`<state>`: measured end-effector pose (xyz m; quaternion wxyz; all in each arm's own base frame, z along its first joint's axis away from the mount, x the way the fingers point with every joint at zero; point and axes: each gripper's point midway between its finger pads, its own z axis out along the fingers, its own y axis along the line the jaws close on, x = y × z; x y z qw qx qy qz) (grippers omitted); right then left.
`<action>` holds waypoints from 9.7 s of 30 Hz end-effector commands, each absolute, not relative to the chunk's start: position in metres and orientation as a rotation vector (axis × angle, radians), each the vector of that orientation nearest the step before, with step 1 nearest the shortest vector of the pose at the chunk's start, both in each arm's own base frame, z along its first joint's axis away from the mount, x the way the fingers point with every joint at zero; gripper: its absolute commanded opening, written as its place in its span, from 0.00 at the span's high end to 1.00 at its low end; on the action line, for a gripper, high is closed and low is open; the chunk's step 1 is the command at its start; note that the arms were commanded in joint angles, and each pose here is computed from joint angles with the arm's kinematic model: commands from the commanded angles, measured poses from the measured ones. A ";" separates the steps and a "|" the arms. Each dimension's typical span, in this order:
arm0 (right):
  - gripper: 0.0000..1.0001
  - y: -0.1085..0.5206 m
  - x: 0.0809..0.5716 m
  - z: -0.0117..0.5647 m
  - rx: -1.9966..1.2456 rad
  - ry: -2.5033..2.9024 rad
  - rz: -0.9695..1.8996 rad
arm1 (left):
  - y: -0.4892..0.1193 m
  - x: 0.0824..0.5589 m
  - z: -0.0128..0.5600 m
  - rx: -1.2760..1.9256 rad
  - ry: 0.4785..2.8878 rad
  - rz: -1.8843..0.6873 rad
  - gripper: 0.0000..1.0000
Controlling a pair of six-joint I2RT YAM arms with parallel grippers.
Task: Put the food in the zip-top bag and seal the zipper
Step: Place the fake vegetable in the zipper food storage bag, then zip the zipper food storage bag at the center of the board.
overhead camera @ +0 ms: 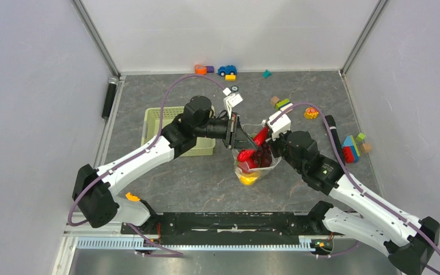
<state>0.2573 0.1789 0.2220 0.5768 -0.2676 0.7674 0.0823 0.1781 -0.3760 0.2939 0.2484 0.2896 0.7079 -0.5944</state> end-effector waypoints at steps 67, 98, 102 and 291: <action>0.94 0.191 0.262 0.268 -0.523 1.604 0.302 | -0.327 0.204 0.327 0.434 1.954 -1.116 0.00; 0.95 0.235 0.278 0.281 -0.650 1.466 0.383 | -0.337 0.204 0.184 0.596 1.892 -1.088 0.00; 0.95 0.250 0.279 0.277 -0.707 1.462 0.424 | -0.357 0.184 0.192 0.641 1.847 -1.133 0.00; 1.00 0.278 0.258 0.231 -1.119 1.542 0.542 | -0.207 0.233 0.225 0.299 1.578 -0.938 0.98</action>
